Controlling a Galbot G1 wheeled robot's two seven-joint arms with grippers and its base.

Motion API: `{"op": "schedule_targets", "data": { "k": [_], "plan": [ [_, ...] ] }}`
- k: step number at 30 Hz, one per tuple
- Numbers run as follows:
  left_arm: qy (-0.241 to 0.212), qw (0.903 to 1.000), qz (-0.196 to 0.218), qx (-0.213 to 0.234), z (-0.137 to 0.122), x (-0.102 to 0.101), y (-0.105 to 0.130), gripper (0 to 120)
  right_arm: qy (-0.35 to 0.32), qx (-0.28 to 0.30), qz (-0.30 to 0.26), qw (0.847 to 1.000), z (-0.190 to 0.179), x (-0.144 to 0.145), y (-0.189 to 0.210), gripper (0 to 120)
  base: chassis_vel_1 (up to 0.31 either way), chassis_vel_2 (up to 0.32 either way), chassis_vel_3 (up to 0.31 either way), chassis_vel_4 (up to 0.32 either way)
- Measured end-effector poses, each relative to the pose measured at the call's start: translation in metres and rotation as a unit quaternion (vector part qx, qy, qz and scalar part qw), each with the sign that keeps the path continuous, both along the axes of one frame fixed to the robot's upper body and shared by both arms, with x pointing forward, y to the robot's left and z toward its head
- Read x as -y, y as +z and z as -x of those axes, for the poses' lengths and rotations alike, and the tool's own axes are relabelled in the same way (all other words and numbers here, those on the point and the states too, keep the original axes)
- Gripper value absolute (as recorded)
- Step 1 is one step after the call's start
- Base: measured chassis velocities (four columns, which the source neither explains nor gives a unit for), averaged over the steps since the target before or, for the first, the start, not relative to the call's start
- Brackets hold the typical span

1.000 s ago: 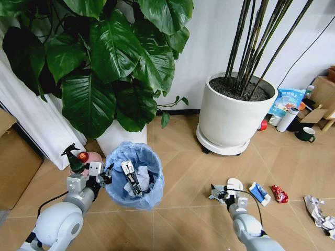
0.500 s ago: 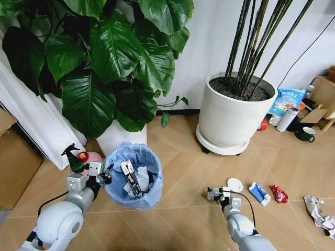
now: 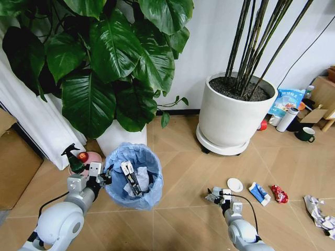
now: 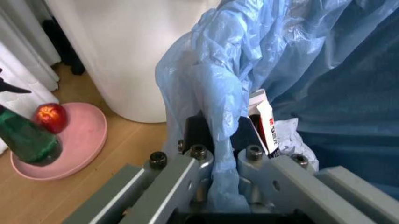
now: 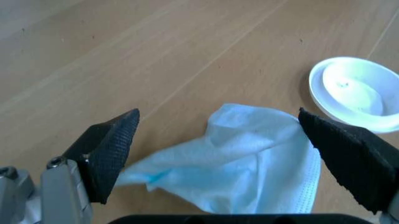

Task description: Pick up the trash bin and place the garbage on the floor into it.

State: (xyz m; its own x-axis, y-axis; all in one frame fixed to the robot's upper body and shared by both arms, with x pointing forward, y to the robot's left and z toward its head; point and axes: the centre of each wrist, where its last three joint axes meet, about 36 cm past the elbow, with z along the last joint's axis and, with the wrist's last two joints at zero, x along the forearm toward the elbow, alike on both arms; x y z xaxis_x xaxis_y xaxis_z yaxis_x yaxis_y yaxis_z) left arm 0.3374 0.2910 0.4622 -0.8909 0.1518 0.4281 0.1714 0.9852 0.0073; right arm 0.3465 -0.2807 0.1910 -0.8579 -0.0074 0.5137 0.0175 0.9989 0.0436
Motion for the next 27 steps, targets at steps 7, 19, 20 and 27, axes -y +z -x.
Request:
{"op": "schedule_targets", "data": {
  "k": [7, 19, 20, 27],
  "plan": [
    [-0.001, 1.0000, 0.000, 0.002, 0.001, 0.001, 0.002, 0, -0.010, -0.015, 0.001, 1.000, -0.004, 0.002, -0.009, 90, 0.000, 0.000, 0.000, 0.000],
    [-0.001, 1.0000, -0.002, 0.006, 0.002, 0.001, 0.005, 0, -0.014, -0.022, -0.006, 1.000, -0.005, -0.003, -0.017, 52, 0.000, 0.000, 0.000, 0.000],
    [-0.001, 1.0000, -0.002, 0.006, 0.002, 0.001, 0.005, 0, -0.014, -0.022, -0.007, 1.000, -0.004, -0.004, -0.018, 48, 0.000, 0.000, 0.000, 0.000],
    [-0.001, 1.0000, 0.000, 0.007, 0.003, 0.002, 0.005, 0, -0.021, -0.022, -0.007, 1.000, 0.003, -0.002, -0.022, 22, 0.000, 0.000, 0.000, 0.000]
  ]
}}
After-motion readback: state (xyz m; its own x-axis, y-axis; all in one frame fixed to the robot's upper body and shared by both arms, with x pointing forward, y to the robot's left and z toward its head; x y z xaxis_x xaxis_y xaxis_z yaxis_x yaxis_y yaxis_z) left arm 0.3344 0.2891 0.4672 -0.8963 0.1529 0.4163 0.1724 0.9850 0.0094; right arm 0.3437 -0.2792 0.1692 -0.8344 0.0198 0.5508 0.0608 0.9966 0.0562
